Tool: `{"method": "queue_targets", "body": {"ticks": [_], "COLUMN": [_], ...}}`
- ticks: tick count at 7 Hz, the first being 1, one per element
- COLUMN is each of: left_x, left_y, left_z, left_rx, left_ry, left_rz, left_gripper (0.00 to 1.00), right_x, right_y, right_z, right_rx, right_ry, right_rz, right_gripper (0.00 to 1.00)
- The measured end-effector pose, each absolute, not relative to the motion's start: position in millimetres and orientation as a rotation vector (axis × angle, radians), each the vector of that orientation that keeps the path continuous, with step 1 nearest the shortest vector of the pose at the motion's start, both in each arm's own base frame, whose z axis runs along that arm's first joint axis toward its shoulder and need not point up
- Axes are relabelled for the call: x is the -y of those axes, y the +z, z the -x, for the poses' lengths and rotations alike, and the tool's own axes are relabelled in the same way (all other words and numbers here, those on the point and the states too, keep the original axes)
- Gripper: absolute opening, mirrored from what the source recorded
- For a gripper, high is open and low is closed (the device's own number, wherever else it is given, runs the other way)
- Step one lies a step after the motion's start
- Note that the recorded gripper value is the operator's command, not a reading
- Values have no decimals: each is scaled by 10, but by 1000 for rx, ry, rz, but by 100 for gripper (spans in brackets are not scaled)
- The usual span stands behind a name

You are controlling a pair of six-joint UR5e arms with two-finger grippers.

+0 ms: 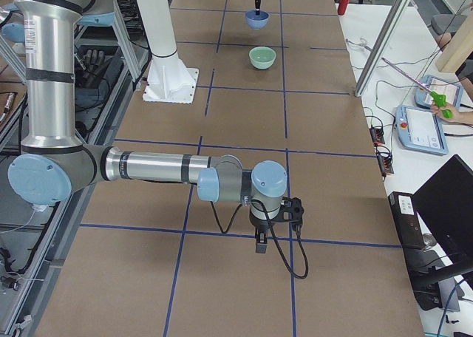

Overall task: Stack blue bowl on green bowl
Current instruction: 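Close the left gripper on the blue bowl rim and lift it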

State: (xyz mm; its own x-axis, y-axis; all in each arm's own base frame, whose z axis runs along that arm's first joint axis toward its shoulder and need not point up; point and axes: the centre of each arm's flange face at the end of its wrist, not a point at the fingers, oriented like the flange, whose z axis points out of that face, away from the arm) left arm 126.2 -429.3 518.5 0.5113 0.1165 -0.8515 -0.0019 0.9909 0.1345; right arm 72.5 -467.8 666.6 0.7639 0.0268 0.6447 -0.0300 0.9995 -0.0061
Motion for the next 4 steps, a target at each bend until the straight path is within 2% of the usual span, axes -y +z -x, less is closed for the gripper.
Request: {"method": "queue_targets", "body": {"ticks": [4], "left_x": [4390], "left_y": [3867], "left_z": [-842], "left_rx": [-959], "left_ry": [-32], "left_rz": [-117], "left_gripper": [0], "right_x": [4677], "right_y": [6670], "right_z": [-726], "right_rx": [700], "right_ry": [31], "right_rz": [-5], "right_gripper": [100]}}
